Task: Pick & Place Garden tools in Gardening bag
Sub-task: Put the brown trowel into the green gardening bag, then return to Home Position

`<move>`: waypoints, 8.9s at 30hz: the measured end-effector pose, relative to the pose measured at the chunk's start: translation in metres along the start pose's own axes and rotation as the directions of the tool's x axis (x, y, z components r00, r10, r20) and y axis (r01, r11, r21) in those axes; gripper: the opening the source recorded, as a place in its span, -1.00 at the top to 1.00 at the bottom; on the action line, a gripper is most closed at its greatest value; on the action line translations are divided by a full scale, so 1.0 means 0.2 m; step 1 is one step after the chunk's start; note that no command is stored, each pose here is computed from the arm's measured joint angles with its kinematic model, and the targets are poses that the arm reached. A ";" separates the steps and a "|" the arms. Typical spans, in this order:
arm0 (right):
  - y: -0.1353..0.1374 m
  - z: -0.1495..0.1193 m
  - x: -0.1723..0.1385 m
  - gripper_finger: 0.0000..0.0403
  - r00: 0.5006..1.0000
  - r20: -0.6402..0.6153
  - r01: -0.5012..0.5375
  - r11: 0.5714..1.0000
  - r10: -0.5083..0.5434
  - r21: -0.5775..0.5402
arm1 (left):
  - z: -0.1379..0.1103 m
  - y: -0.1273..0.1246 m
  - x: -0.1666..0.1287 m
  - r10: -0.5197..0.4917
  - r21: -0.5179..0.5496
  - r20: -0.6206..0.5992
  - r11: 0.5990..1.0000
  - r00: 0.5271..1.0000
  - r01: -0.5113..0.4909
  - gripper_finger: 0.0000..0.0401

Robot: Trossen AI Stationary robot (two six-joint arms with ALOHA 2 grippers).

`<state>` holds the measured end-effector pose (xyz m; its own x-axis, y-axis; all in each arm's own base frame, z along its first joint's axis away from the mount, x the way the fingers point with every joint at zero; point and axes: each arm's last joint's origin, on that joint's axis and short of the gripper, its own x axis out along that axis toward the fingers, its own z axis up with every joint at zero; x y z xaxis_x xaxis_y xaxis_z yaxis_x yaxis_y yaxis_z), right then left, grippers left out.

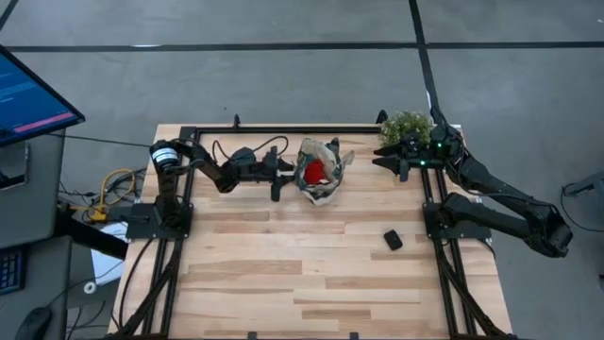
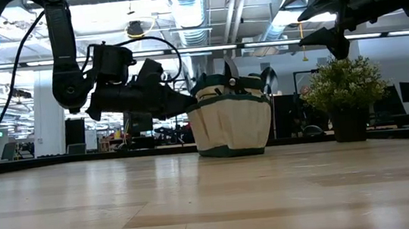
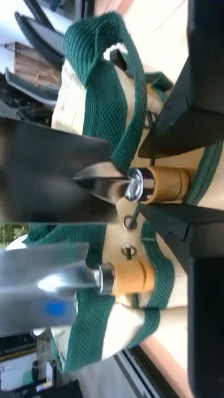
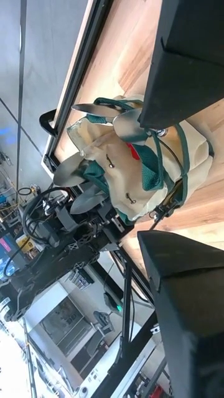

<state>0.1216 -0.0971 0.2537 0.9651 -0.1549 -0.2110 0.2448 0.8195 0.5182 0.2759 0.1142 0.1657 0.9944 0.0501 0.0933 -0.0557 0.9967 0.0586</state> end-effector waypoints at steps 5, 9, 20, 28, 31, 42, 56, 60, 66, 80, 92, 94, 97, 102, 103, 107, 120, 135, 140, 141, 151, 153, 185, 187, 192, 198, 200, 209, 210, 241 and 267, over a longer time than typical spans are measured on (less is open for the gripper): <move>0.00 0.00 0.00 -0.31 1.000 0.000 0.000 1.000 0.000 0.000 | 0.02 0.00 0.00 -0.017 0.009 0.008 1.000 1.000 0.017 0.09; 0.00 0.00 0.00 -0.31 1.000 0.000 -0.001 1.000 0.001 0.000 | 0.08 -0.01 -0.02 -0.017 -0.005 0.003 1.000 1.000 0.017 -0.16; 0.00 0.01 0.00 -0.31 1.000 0.018 -0.009 1.000 0.009 -0.011 | 0.27 -0.04 -0.15 0.096 -0.028 -0.203 0.994 0.974 -0.104 -0.29; 0.01 0.03 0.00 -0.31 0.998 0.055 -0.026 1.000 0.026 -0.008 | 0.31 -0.06 -0.19 0.117 -0.061 -0.231 0.989 0.966 -0.134 -0.31; 0.02 0.04 0.00 -0.31 0.997 0.063 -0.033 0.999 0.033 -0.006 | 0.28 -0.07 -0.17 0.101 -0.070 -0.256 0.990 0.961 -0.122 -0.33; 0.02 0.04 0.00 -0.31 0.997 0.066 -0.041 0.999 0.040 0.007 | 0.22 -0.09 -0.15 0.091 -0.079 -0.326 0.989 0.941 -0.123 -0.38; 0.02 0.04 0.00 -0.31 0.997 0.066 -0.042 0.999 0.039 0.033 | 0.20 -0.11 -0.16 0.091 -0.134 -0.376 0.979 0.922 -0.151 -0.47; 0.02 0.04 0.00 -0.31 0.997 0.067 -0.040 0.999 0.038 0.033 | 0.22 -0.12 -0.19 0.088 -0.159 -0.398 0.974 0.913 -0.163 -0.47; 0.02 0.04 0.00 -0.31 0.997 0.067 -0.040 0.999 0.038 0.033 | 0.33 -0.14 -0.27 0.103 -0.154 -0.399 0.972 0.911 -0.177 -0.47; 0.07 0.12 -0.02 -0.31 0.967 0.222 -0.088 0.983 0.123 -0.160 | 0.76 -0.23 -0.60 0.173 -0.243 0.013 0.956 0.985 -0.165 -0.02; 0.06 0.17 -0.06 0.88 0.947 0.274 -0.070 0.942 0.166 -0.329 | 0.93 -0.32 -0.86 0.145 -0.265 0.266 0.962 0.953 -0.073 0.97; 0.06 0.18 -0.07 0.93 0.940 0.276 -0.094 0.932 0.198 -0.349 | 0.94 -0.33 -0.88 0.145 -0.264 0.283 0.962 0.948 -0.068 0.98; 0.07 0.20 -0.11 0.95 0.927 0.279 -0.131 0.914 0.250 -0.383 | 0.94 -0.34 -0.92 0.145 -0.283 0.278 0.957 0.950 -0.063 0.99; 0.07 0.20 -0.17 0.98 0.927 0.234 -0.174 0.888 0.294 -0.426 | 0.87 -0.35 -0.97 0.159 -0.297 0.153 0.949 0.975 -0.108 0.99; 0.07 0.19 -0.18 0.99 0.929 0.222 -0.179 0.885 0.295 -0.430 | 0.86 -0.36 -0.98 0.160 -0.286 0.131 0.951 0.978 -0.118 0.99; 0.04 0.10 -0.17 0.99 0.941 0.177 -0.198 0.893 0.289 -0.404 | 0.81 -0.37 -1.01 0.169 -0.268 0.123 0.954 0.978 -0.132 0.99; -0.02 -0.33 -0.13 1.00 0.866 0.335 -0.315 0.926 0.370 -0.208 | 0.60 -0.38 -1.03 0.186 -0.335 0.105 0.931 0.977 -0.142 0.99; 0.11 -0.37 -0.17 1.00 0.791 0.345 -0.452 0.863 0.505 -0.225 | 0.35 -0.37 -0.95 0.136 -0.428 0.056 0.899 0.989 -0.099 0.98; 0.11 -0.42 -0.14 1.00 0.827 0.290 -0.450 0.877 0.481 -0.171 | 0.26 -0.37 -0.93 0.117 -0.473 0.036 0.877 0.992 -0.086 0.98; 0.12 -0.43 -0.13 1.00 0.832 0.285 -0.445 0.879 0.477 -0.173 | 0.24 -0.37 -0.93 0.112 -0.478 0.034 0.874 0.993 -0.082 0.99; 0.13 -0.50 -0.09 1.00 0.886 0.205 -0.368 0.899 0.417 -0.239 | 0.17 -0.37 -0.92 0.082 -0.501 0.031 0.864 0.996 -0.055 0.99; 0.12 -0.52 -0.08 1.00 0.903 0.188 -0.339 0.909 0.387 -0.242 | 0.17 -0.37 -0.92 0.079 -0.500 0.031 0.865 0.996 -0.053 0.98; 0.07 -0.58 -0.05 1.00 0.972 0.119 -0.181 0.969 0.202 -0.171 | 0.10 -0.36 -0.87 0.072 -0.526 -0.130 0.841 0.989 -0.130 0.95; 0.07 -0.58 -0.05 1.00 0.972 0.119 -0.181 0.969 0.202 -0.171 | 0.09 -0.36 -0.87 0.070 -0.527 -0.140 0.839 0.988 -0.134 0.95; 0.07 -0.58 -0.05 1.00 0.973 0.114 -0.179 0.969 0.199 -0.169 | 0.15 -0.39 -0.90 0.026 -0.512 -0.019 0.859 0.999 -0.032 0.94; 0.06 -0.58 -0.05 1.00 0.975 0.108 -0.176 0.970 0.195 -0.168 | 0.24 -0.43 -0.93 -0.044 -0.470 0.173 0.874 0.984 0.121 0.96; 0.06 -0.59 -0.05 1.00 0.977 0.100 -0.173 0.971 0.191 -0.165 | 0.24 -0.44 -0.93 -0.067 -0.470 0.183 0.870 0.981 0.148 0.96; 0.06 -0.59 -0.05 1.00 0.978 0.083 -0.174 0.971 0.189 -0.162 | 0.26 -0.54 -0.93 -0.250 -0.477 0.219 0.816 0.943 0.327 0.96; 0.06 -0.59 -0.05 1.00 0.978 0.084 -0.174 0.971 0.189 -0.163 | 0.26 -0.54 -0.93 -0.263 -0.477 0.223 0.811 0.939 0.340 0.96; 0.06 -0.59 -0.05 1.00 0.979 0.079 -0.172 0.972 0.186 -0.161 | 0.21 -0.52 -0.92 0.039 -0.143 0.113 0.989 0.993 -0.023 0.96; 0.05 -0.60 -0.05 1.00 0.982 0.066 -0.166 0.973 0.178 -0.157 | 0.13 -0.54 -0.92 -0.095 -0.053 -0.069 0.994 0.993 0.091 0.96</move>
<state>0.1041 -0.0205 0.1618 0.9973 -0.0423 -0.0599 0.0631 0.9102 0.4094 0.0969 -0.0039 0.1678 0.9990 -0.0404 0.0181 0.0402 0.9991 0.0143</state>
